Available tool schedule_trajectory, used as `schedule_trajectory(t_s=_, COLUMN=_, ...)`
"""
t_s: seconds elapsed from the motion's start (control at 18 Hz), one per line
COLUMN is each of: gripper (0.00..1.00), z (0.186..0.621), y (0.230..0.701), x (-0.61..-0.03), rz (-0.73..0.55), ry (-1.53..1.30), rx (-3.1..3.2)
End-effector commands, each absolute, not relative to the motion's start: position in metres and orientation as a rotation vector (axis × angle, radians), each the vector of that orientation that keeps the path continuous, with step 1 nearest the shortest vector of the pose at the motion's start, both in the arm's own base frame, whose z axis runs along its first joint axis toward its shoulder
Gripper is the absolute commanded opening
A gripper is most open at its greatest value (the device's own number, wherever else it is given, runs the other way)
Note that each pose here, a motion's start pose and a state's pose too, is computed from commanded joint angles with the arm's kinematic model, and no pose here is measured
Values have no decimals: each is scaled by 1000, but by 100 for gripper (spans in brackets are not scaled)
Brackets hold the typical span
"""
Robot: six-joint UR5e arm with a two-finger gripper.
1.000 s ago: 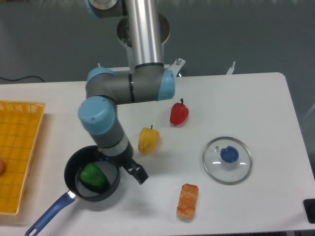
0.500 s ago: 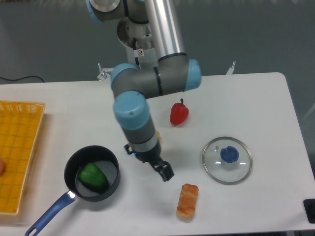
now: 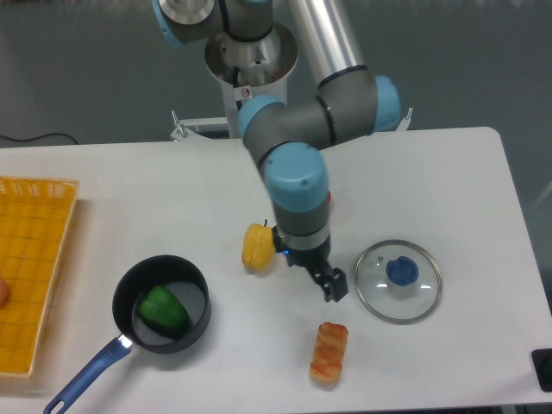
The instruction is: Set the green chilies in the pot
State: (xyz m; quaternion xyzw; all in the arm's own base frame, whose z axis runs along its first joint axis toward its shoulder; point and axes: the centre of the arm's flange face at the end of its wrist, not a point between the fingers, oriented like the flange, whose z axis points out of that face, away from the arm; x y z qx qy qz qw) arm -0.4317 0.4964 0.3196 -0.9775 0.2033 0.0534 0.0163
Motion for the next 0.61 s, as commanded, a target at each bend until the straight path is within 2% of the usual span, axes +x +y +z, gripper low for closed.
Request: schedule_trajectory(t_s=0.61, gripper=100, z=317, y=456, x=-469, rz=107, ry=730, rx=-3021)
